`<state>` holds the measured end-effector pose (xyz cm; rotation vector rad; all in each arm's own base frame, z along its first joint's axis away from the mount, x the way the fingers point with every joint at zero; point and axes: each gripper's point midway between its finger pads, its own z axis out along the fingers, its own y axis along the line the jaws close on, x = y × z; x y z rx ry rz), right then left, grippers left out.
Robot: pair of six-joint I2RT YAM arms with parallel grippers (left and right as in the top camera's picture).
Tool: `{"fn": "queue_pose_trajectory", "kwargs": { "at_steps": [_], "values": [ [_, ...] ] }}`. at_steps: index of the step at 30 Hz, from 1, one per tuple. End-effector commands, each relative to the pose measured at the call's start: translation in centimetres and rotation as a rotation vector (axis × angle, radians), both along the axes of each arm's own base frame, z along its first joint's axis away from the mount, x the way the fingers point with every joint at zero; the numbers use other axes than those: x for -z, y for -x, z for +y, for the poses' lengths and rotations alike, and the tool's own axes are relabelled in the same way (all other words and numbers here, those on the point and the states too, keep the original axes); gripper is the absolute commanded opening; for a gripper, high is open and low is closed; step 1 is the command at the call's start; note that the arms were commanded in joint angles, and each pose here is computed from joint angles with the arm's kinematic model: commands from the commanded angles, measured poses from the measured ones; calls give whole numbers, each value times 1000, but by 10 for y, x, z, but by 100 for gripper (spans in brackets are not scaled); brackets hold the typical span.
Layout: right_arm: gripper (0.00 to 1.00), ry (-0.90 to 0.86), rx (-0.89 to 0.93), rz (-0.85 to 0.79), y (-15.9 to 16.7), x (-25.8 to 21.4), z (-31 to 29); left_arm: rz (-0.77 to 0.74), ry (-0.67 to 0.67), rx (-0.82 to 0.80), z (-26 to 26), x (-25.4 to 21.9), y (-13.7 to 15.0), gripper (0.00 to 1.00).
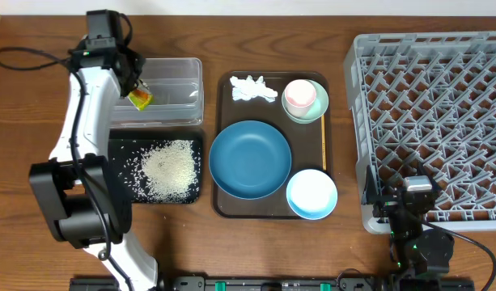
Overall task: Sort waste into correct bins and load items into the dishwasher rack
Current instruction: 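Carry the wrapper to the clear plastic bin and release it inside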
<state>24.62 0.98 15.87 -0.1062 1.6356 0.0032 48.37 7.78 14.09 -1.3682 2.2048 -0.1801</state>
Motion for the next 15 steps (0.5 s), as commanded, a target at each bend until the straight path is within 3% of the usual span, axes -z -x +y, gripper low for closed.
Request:
{"fn": "queue_pose_trajectory", "kwargs": {
  "at_steps": [1, 3, 6, 9, 15],
  "values": [
    [99, -11, 4, 2, 0, 1, 0, -21, 84, -51, -2, -1, -2, 15],
    [99, -11, 4, 2, 0, 1, 0, -22, 87, -52, -1, -1, -2, 29],
    [99, -11, 4, 2, 0, 1, 0, -29, 86, -51, -1, -2, -4, 31],
    [99, -11, 4, 2, 0, 1, 0, -49, 90, -43, -2, -5, -7, 42],
    [99, -11, 4, 2, 0, 1, 0, -258, 170, 248, -42, -58, -34, 57]
  ]
}}
